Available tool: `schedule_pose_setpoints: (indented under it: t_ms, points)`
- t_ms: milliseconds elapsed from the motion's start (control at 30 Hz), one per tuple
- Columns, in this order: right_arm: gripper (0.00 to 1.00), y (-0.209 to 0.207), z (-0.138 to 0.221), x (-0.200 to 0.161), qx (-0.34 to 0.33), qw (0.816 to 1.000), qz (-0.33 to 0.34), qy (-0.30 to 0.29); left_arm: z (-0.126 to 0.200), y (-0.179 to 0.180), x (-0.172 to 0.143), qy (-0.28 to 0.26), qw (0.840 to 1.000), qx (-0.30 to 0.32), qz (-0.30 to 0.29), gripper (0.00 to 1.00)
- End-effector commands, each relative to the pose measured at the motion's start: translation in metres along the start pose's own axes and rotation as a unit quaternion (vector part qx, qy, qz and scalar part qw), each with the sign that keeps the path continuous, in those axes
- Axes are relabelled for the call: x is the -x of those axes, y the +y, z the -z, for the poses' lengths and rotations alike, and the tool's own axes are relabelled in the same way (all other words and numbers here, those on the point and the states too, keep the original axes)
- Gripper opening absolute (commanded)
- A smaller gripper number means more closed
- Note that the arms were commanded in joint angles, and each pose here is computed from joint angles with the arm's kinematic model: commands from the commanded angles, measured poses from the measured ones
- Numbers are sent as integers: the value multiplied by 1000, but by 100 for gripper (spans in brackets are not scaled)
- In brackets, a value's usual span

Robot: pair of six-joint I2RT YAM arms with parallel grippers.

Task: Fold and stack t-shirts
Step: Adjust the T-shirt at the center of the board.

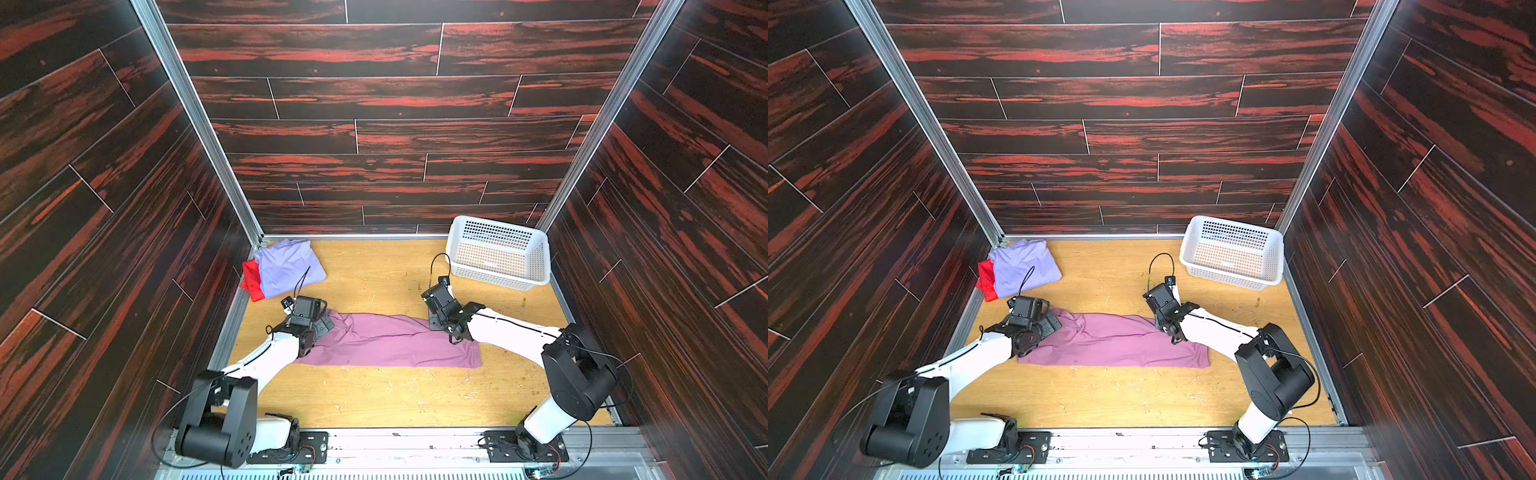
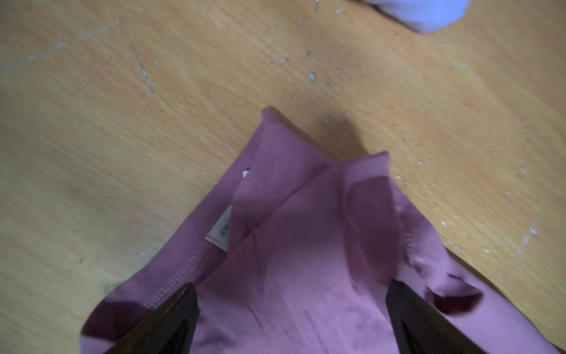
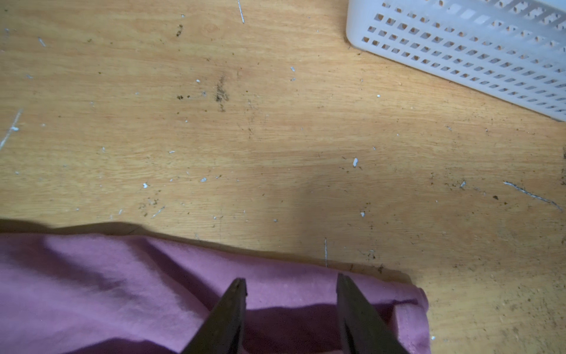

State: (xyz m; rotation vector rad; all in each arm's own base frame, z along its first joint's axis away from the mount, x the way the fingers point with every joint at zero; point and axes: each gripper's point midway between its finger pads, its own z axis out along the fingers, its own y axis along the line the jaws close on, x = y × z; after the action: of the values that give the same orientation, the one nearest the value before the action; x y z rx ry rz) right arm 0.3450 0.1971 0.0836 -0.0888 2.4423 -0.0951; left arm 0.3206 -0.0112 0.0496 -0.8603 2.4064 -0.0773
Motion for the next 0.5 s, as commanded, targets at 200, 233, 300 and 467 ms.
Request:
schedule_pose_setpoints:
  t_ms: [200, 233, 300, 467]
  points:
    - [51, -4, 5, -11, 2, 1000, 0, 6, -18, 4, 24, 7, 999, 18, 41, 94]
    - [51, -5, 4, -12, 0, 1000, 1, 7, -21, 5, 22, 13, 999, 18, 42, 88]
    - [51, -7, 4, -13, -2, 1000, 2, 8, -28, 6, 17, 27, 998, 14, 47, 80]
    - [51, -9, 5, -15, -6, 1000, 3, 10, -43, 8, 4, 62, 997, 13, 55, 75]
